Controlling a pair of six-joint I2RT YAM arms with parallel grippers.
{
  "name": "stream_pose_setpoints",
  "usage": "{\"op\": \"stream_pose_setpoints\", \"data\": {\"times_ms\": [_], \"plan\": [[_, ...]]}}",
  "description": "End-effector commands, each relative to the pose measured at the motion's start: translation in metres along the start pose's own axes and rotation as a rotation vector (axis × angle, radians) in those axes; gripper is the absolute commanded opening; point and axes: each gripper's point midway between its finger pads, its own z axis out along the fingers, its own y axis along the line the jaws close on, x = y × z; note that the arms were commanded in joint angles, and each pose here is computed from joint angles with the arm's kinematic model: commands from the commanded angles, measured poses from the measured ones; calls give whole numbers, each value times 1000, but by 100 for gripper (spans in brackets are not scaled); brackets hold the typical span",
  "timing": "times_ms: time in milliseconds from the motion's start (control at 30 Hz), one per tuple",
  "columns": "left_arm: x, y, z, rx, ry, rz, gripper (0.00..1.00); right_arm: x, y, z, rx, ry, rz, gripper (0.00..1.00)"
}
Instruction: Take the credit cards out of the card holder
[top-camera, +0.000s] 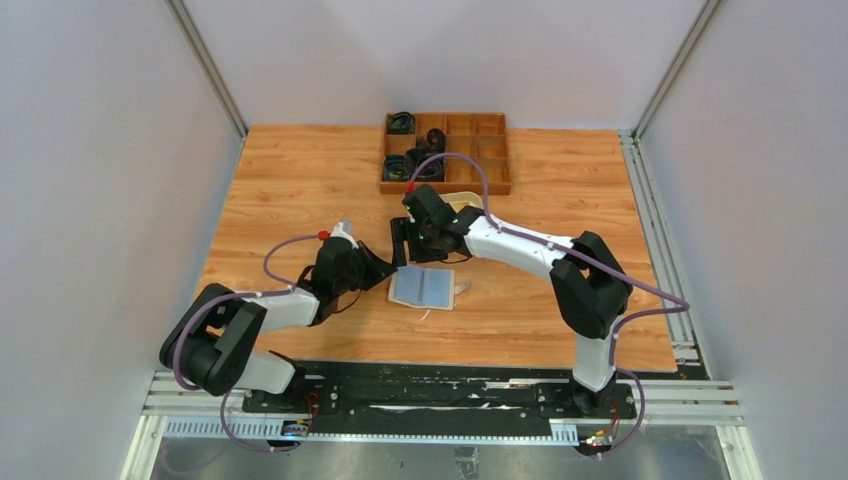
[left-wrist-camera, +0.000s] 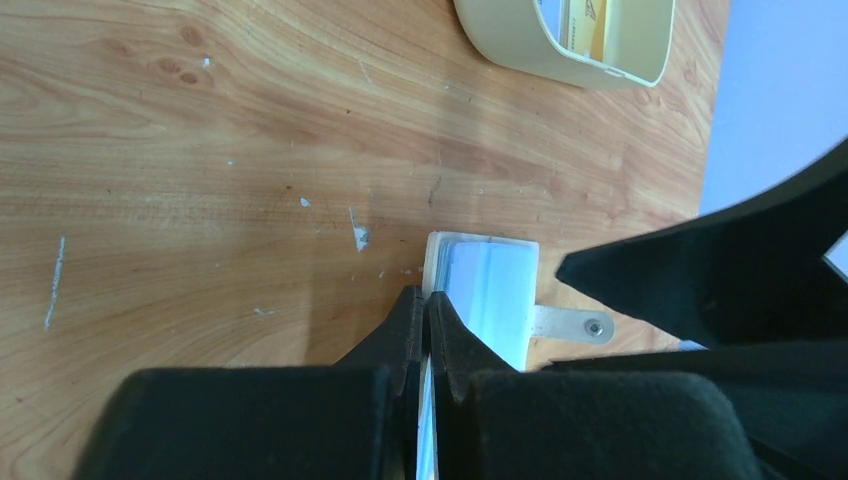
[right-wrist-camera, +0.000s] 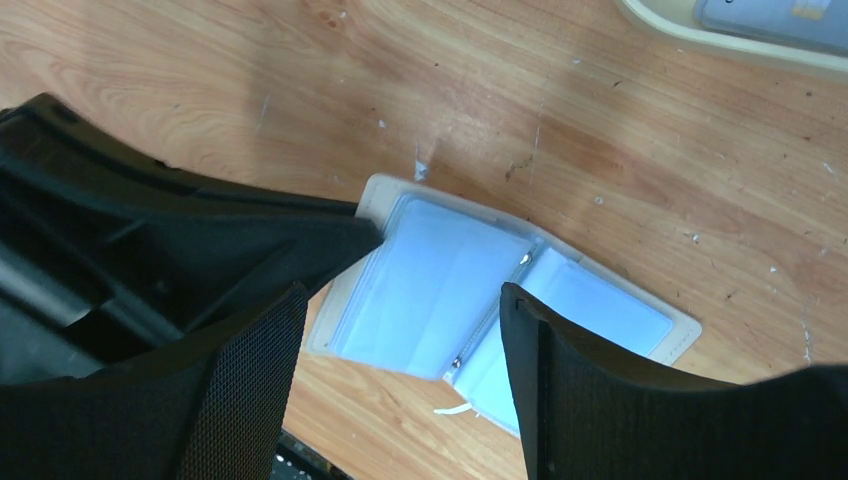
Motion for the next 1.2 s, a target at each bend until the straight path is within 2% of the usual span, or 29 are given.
{"op": "stream_pose_setpoints", "data": {"times_ms": [0, 367, 700, 1167], "plan": [[-5, -7, -2, -2, -16, 33, 0, 8, -7, 10, 75, 37, -44, 74], [-7, 3, -1, -64, -22, 23, 0, 23, -2, 8, 123, 36, -155, 73], [-11, 3, -2, -85, -32, 19, 0, 41, 1, 23, 141, 67, -181, 73], [-14, 7, -6, -116, -46, -2, 0, 61, -18, 38, 226, 93, -198, 73]]}}
